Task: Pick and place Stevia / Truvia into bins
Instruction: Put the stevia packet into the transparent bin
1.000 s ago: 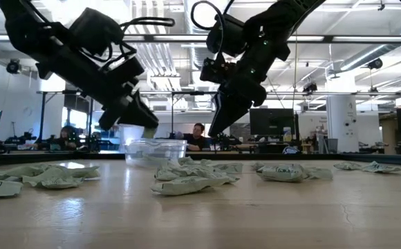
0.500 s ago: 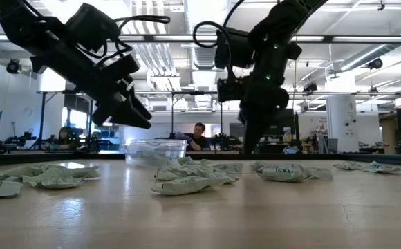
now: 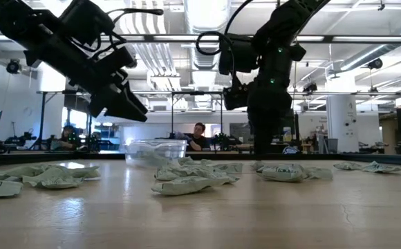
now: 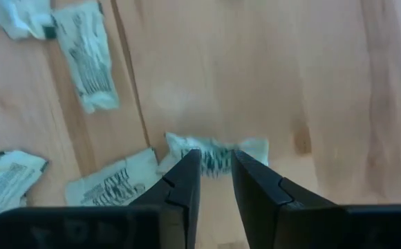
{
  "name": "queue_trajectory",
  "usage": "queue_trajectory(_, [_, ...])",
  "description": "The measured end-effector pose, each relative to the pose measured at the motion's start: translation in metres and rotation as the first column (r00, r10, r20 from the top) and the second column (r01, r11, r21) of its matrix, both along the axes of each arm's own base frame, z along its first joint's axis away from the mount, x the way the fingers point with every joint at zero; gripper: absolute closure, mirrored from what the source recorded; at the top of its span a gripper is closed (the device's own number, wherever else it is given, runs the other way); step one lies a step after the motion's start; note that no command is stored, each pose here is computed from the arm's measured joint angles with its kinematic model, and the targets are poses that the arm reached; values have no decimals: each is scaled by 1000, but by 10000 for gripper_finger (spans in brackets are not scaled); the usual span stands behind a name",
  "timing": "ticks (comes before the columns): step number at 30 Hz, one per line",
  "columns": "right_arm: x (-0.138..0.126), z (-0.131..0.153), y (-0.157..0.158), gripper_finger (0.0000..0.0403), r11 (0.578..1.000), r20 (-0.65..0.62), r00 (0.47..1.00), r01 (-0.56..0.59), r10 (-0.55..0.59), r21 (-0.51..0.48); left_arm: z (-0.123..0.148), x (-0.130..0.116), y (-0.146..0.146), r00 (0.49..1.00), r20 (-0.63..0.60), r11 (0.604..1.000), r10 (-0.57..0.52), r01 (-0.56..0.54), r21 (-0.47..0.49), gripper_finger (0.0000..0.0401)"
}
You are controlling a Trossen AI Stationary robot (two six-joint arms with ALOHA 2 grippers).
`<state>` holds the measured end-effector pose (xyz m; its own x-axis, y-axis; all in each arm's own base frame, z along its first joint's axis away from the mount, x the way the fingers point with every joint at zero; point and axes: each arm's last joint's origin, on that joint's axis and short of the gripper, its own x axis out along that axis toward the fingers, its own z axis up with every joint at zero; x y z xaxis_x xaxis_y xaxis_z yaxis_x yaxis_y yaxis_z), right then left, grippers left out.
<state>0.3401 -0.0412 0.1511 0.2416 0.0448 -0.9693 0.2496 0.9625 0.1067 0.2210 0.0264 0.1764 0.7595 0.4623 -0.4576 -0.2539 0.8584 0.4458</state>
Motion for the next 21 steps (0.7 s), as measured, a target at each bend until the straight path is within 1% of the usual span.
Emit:
queue_trajectory(4, [-4, -3, 0, 332, 999, -29, 999, 45, -45, 13, -1, 0, 0, 1000, -5, 1000, -1, 1, -1, 196])
queue_trajectory(14, [-6, -12, 1, 321, 999, 9, 999, 31, -32, 6, -1, 0, 0, 1000, -6, 1000, -1, 1, 0, 195])
queue_trajectory(21, [-8, -15, 1, 337, 1000, 4, 1000, 28, -28, 3, -1, 0, 0, 1000, -6, 1000, -1, 1, 0, 195])
